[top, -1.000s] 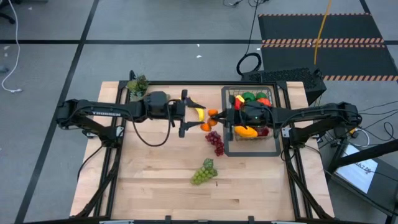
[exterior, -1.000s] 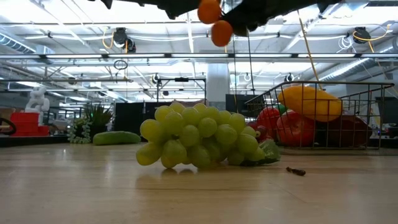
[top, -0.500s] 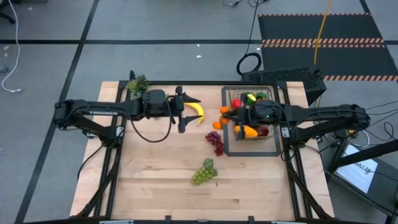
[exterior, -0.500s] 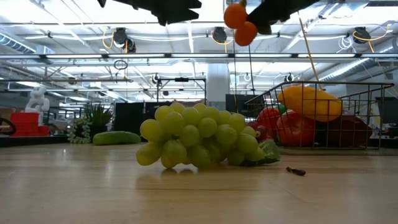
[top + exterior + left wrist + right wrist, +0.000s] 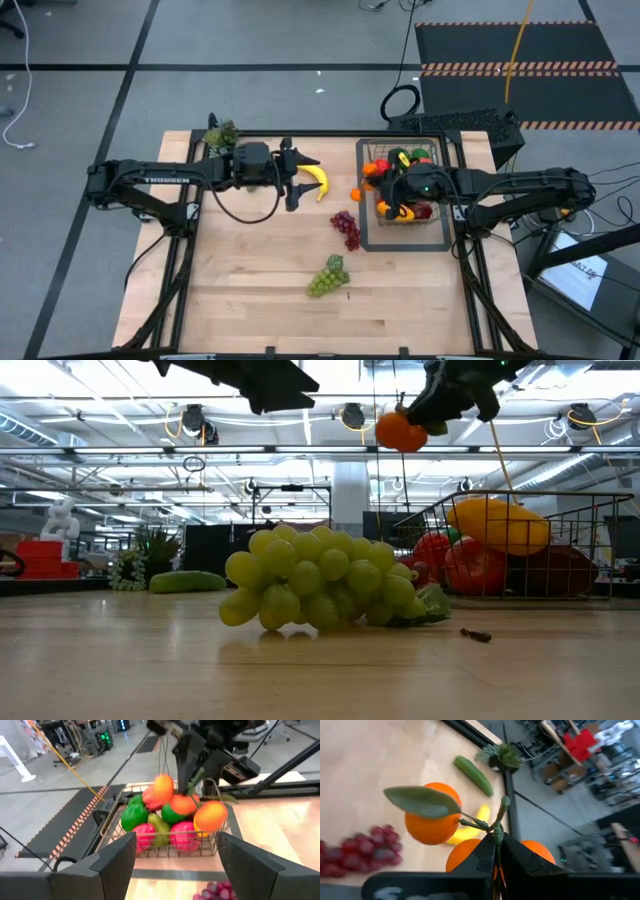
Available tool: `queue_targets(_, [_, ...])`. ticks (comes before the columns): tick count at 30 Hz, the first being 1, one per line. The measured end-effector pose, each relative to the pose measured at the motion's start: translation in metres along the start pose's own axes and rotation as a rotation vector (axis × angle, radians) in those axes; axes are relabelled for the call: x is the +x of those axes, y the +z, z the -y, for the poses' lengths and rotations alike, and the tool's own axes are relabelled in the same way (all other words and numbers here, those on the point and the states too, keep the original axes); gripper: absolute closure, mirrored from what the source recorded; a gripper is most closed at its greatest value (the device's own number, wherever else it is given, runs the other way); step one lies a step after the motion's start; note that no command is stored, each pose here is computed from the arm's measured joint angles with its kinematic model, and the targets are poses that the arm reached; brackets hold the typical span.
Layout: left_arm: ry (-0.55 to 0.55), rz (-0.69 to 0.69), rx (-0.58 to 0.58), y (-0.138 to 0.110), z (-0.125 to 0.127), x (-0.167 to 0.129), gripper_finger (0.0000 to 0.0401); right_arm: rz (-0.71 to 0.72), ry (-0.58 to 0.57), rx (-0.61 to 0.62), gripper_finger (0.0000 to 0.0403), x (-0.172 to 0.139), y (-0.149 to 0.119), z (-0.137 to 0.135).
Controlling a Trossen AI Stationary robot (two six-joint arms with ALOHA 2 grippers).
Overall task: Build produce basket
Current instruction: Put the tangerine into the gold wire basket
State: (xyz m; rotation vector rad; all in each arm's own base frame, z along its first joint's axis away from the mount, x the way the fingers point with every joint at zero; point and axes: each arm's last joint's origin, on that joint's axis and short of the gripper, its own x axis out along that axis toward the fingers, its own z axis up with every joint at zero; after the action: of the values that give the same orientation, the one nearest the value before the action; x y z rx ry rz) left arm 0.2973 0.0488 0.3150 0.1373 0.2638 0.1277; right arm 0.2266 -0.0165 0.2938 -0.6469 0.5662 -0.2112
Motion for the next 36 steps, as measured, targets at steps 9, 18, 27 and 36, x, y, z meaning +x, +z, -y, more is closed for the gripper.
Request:
queue_targets(9, [-0.011,-0.061,-0.004,-0.006,0.001,0.0,0.0128,-0.083,-0.138,-0.148,0.0387,-0.002,0.002,0.0])
queue_targets(18, [-0.014,-0.079,-0.003,-0.008,0.001,0.0,0.0128,-0.08,-0.17,-0.311,0.0387,-0.01,0.013,-0.014])
queue_targets(27, [-0.016,-0.088,0.011,-0.009,0.001,0.0,0.0128,-0.064,-0.168,-0.384,0.0387,-0.015,0.018,-0.022])
queue_targets(36, [-0.016,-0.086,0.011,-0.008,0.001,0.0,0.0128,-0.061,-0.174,-0.371,0.0387,-0.017,0.02,-0.025])
